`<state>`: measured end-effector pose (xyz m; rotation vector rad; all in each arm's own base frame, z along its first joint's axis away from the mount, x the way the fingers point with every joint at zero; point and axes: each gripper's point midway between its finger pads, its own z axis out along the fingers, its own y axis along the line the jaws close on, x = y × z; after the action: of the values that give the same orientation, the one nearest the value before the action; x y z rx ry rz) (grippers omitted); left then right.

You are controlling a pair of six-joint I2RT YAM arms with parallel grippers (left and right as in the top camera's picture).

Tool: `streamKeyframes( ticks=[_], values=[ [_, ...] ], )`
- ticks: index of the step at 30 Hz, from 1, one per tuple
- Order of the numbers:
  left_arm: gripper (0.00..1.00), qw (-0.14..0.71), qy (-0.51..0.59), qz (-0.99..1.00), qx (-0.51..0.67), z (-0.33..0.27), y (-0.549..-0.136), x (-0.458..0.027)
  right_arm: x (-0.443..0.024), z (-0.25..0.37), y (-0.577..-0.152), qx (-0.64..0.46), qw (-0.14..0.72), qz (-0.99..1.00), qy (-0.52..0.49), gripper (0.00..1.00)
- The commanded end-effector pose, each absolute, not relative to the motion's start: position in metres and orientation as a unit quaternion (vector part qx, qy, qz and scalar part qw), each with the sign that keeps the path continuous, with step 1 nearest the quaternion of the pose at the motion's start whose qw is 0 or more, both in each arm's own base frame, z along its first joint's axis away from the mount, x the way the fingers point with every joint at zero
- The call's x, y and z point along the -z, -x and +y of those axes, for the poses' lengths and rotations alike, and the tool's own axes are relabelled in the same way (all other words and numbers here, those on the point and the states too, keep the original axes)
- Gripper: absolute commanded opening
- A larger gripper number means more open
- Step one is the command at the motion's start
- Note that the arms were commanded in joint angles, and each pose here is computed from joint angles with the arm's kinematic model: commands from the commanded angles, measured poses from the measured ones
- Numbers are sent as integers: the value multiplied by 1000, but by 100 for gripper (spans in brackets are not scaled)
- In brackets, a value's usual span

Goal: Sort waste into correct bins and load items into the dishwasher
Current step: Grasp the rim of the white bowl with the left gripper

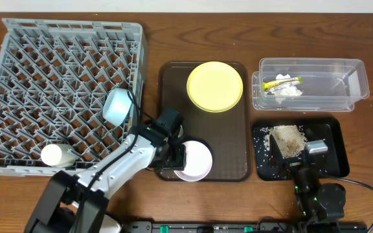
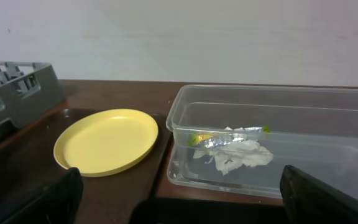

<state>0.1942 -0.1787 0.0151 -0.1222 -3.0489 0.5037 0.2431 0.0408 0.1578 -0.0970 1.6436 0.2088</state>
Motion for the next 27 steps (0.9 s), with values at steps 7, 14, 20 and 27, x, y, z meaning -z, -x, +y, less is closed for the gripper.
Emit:
streamKeyframes(
  ticks=[7,14,20,27],
  values=[
    [27,12,73,-973,-221,-203,-203,-15,-157,39,-243,-88,675,732,42,99],
    [9,14,79,-971,-226,-204,-202,-16,-157,39,-243,-88,675,732,42,99],
    [24,9,92,-960,-264,-213,-207,-23,-157,39,-243,-88,675,732,41,99],
    [27,-26,73,-954,-290,-225,-228,-26,-157,39,-243,-88,675,732,42,99]
  ],
)
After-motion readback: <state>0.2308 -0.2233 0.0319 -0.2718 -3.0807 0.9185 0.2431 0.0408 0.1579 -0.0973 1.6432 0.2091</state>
